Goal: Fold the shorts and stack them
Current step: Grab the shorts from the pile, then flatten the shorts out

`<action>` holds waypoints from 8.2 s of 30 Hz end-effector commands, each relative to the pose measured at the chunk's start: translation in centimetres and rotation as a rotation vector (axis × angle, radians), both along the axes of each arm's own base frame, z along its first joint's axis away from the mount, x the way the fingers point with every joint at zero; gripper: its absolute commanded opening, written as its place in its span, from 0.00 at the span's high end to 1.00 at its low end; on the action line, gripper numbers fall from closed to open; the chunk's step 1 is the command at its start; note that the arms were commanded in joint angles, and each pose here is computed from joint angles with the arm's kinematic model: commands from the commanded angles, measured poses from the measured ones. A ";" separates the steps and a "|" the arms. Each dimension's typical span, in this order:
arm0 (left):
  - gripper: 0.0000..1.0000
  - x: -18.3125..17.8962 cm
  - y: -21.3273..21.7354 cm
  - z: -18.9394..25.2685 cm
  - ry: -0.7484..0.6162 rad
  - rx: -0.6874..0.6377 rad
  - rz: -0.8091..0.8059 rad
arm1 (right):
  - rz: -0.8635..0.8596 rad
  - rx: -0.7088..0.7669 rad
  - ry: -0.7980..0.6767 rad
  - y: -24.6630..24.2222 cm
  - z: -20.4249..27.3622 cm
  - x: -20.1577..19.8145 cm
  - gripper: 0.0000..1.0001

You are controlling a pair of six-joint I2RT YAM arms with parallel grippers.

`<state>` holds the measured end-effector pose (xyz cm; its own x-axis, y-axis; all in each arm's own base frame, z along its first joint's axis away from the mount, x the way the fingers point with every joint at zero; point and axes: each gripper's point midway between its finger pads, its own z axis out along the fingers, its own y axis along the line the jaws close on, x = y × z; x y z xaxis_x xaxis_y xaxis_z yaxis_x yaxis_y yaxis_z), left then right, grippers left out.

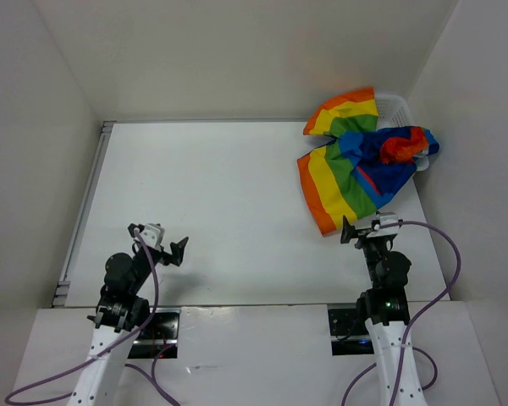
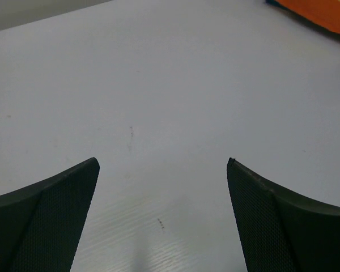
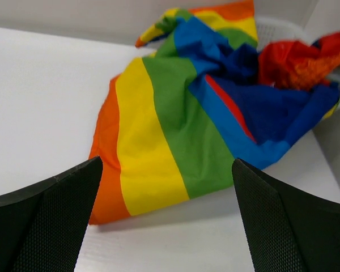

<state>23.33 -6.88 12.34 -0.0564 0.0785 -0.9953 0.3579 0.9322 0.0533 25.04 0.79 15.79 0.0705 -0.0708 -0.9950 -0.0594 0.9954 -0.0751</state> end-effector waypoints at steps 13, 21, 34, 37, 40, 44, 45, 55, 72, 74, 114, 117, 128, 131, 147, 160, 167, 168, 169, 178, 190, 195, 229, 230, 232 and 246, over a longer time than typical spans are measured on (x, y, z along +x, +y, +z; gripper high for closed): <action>0.00 -1.4 -1.7 11.5 -0.253 -0.026 -0.117 | -0.087 -0.690 -0.145 -2.7 10.5 -1.4 0.00; 0.00 2.6 -1.8 10.1 0.122 0.006 -0.088 | -0.189 -0.119 0.548 -4.2 4.5 5.0 0.00; 0.00 5.3 -3.3 9.1 0.312 0.007 -0.152 | -0.176 0.278 0.718 -1.1 -0.2 8.5 0.04; 0.00 5.3 -2.8 8.9 0.321 0.009 -0.131 | -0.218 0.551 0.792 0.0 -2.3 7.8 0.04; 0.00 5.8 -2.7 8.5 0.342 0.013 -0.121 | -0.320 0.728 0.859 0.2 -5.4 6.2 0.08; 0.00 6.5 -2.8 7.9 0.373 0.015 -0.121 | -0.448 0.774 0.847 -2.3 -7.5 5.0 0.14; 0.00 6.8 -2.8 7.9 0.381 0.015 -0.121 | -0.460 0.781 0.841 -2.4 -7.8 5.0 0.15; 0.00 8.2 -3.0 7.8 0.385 0.016 -0.121 | -0.438 0.804 0.783 -3.2 -10.4 6.3 0.19; 0.00 8.2 -2.8 7.3 0.362 0.017 -0.109 | -0.164 0.744 0.694 -0.8 -8.0 8.3 1.00; 0.00 8.1 -2.8 7.4 0.351 0.017 -0.109 | -0.053 0.703 0.684 0.4 -6.5 8.5 1.00; 0.00 8.8 2.3 17.6 0.077 -0.001 0.074 | 0.953 0.020 0.299 29.4 24.9 12.7 0.27; 0.00 8.5 2.7 16.5 0.124 0.000 0.086 | 1.008 0.030 0.376 29.8 22.6 11.4 0.10; 0.00 8.4 2.9 7.3 0.457 0.009 0.092 | 0.679 -0.284 0.681 19.3 5.7 6.0 0.27; 0.00 9.5 2.8 4.8 0.538 0.054 0.127 | 0.645 -0.379 0.735 17.3 0.9 5.2 0.30; 0.00 16.2 1.8 1.9 0.576 0.098 0.143 | 0.840 -0.660 0.659 24.1 -5.0 6.8 0.10; 0.00 14.8 0.9 1.2 0.580 0.106 0.116 | 0.707 -0.817 0.702 21.8 -7.0 9.3 1.00; 0.00 15.0 -3.2 0.8 0.553 0.158 0.045 | 0.630 -0.814 0.630 16.0 1.7 7.6 1.00; 0.00 14.8 -4.4 -0.1 0.568 0.171 0.015 | 0.619 -0.808 0.627 15.3 2.1 7.2 1.00; 0.00 15.4 -4.8 0.2 0.548 0.175 0.016 | 0.619 -0.801 0.629 14.8 2.6 6.7 1.00; 0.00 17.9 -7.4 -0.7 0.524 0.193 -0.010 | 0.493 -0.648 0.615 10.4 6.2 6.9 1.00; 0.00 14.0 -15.4 -3.3 0.614 0.167 -0.332 | 0.434 -0.614 0.607 9.0 6.7 7.3 1.00; 0.00 12.0 -16.2 -4.8 0.655 0.179 -0.379 | 0.416 -0.616 0.619 8.5 6.1 7.4 1.00; 1.00 25.9 6.1 29.9 -0.093 0.007 0.445 | 0.314 -0.521 -0.152 22.1 37.8 18.4 1.00; 1.00 24.8 6.2 30.0 -0.088 0.009 0.445 | 0.341 -0.522 -0.157 22.9 38.3 17.8 1.00; 1.00 21.2 6.5 28.7 -0.044 0.023 0.444 | 0.404 -0.529 -0.131 24.7 37.0 17.3 1.00; 0.97 3.8 3.5 10.8 0.532 0.101 0.179 | 0.734 -0.973 0.519 18.6 5.3 6.8 1.00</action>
<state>30.70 -2.96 25.08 -0.4590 0.1081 -0.8818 0.1555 0.9870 0.0401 34.48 21.27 19.35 -0.0220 -0.8696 -0.4933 -0.7912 0.3168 -0.5232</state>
